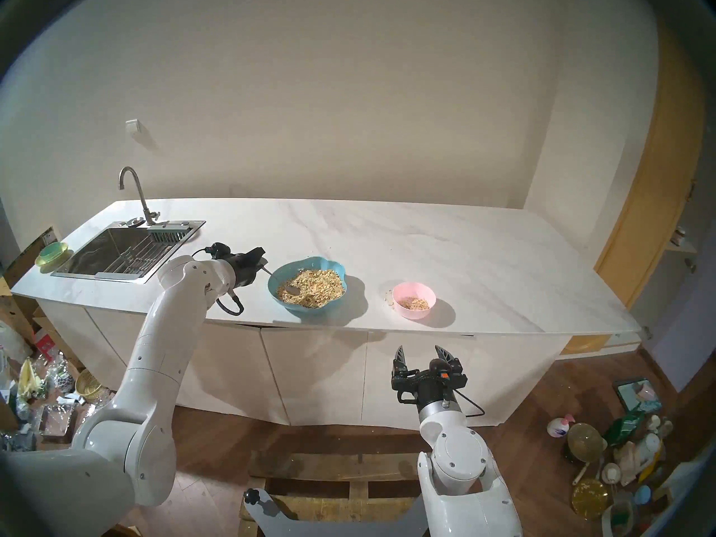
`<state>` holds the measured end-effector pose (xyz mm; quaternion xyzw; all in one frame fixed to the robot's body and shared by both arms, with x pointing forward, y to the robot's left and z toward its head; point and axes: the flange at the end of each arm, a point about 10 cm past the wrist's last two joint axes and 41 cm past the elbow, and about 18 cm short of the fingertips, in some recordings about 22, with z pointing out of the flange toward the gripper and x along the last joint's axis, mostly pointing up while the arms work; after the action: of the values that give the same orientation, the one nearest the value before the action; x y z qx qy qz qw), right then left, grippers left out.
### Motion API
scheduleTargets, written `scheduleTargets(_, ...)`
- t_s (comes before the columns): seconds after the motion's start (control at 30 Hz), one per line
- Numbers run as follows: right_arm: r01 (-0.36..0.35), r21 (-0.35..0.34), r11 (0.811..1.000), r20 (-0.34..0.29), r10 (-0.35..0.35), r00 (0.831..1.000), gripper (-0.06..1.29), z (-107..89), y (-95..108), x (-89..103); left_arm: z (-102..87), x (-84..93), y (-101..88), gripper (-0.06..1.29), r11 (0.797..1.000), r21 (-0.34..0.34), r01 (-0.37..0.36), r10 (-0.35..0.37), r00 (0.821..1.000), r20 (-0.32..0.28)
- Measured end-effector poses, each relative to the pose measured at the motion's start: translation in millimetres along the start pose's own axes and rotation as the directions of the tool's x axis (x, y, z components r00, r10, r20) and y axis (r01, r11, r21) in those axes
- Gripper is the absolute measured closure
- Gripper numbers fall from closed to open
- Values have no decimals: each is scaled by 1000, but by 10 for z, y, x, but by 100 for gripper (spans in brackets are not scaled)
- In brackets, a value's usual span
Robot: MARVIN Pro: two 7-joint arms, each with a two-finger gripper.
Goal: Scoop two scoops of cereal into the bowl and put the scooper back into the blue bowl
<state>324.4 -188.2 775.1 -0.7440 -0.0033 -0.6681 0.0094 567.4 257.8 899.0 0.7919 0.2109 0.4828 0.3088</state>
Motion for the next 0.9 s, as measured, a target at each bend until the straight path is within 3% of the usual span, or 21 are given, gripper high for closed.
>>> scheduleTargets(0.53,0,0,1000,0,0,1000,2,0,0,0,43,-67,0,125,999,5,36,-36,999,-5)
scheduleTargets(0.9,0,0,1000,0,0,1000,2,0,0,-1,180,-236,38,125,998,15,68,-68,998,4)
